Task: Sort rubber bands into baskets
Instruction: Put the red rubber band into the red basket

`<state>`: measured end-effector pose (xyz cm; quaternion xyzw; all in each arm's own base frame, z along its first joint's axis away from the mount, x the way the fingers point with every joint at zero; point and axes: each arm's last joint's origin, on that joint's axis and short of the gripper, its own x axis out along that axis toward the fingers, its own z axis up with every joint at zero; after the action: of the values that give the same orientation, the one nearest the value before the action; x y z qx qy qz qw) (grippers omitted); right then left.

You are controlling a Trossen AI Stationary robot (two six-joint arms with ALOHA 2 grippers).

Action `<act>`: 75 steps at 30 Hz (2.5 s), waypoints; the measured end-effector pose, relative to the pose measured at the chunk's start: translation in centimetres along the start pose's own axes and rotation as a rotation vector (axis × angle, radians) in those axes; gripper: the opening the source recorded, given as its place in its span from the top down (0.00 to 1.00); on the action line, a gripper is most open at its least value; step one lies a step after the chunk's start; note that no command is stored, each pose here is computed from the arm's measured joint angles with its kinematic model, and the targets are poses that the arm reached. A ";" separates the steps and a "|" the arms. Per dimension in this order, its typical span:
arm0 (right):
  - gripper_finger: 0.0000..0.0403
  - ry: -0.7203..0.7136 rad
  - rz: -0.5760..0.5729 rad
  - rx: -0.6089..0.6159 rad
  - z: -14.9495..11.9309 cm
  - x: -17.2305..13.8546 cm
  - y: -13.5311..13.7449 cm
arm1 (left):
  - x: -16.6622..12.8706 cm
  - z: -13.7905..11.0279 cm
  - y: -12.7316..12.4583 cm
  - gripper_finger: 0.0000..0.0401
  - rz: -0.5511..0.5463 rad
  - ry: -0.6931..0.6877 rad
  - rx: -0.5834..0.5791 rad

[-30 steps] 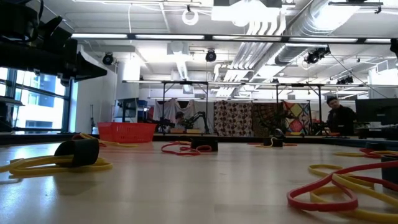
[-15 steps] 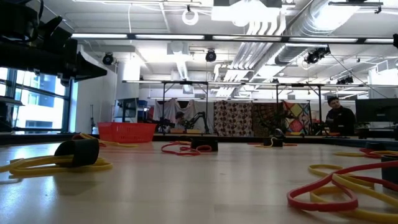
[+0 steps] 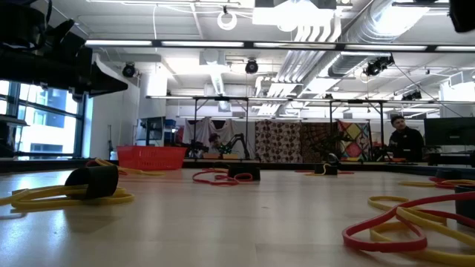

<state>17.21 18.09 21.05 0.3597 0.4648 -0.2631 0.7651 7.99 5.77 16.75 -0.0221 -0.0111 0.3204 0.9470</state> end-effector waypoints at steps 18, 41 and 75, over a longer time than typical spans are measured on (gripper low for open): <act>0.83 -0.467 -0.098 -0.240 5.8 0.7 0.1 | 0.0 0.1 0.0 1.00 -0.001 -0.007 0.000; 1.00 -0.618 -0.150 -0.397 11.6 4.9 2.6 | 0.3 0.5 -0.8 1.00 -0.251 -0.013 -0.177; 1.00 -0.664 0.204 -0.734 23.0 8.2 0.2 | 5.0 0.3 -5.0 1.00 -0.462 0.281 -0.002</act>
<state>32.84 -0.62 20.83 0.0074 0.2209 -0.1063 0.9695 14.96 4.82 17.37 -0.0643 0.1151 0.0894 0.9872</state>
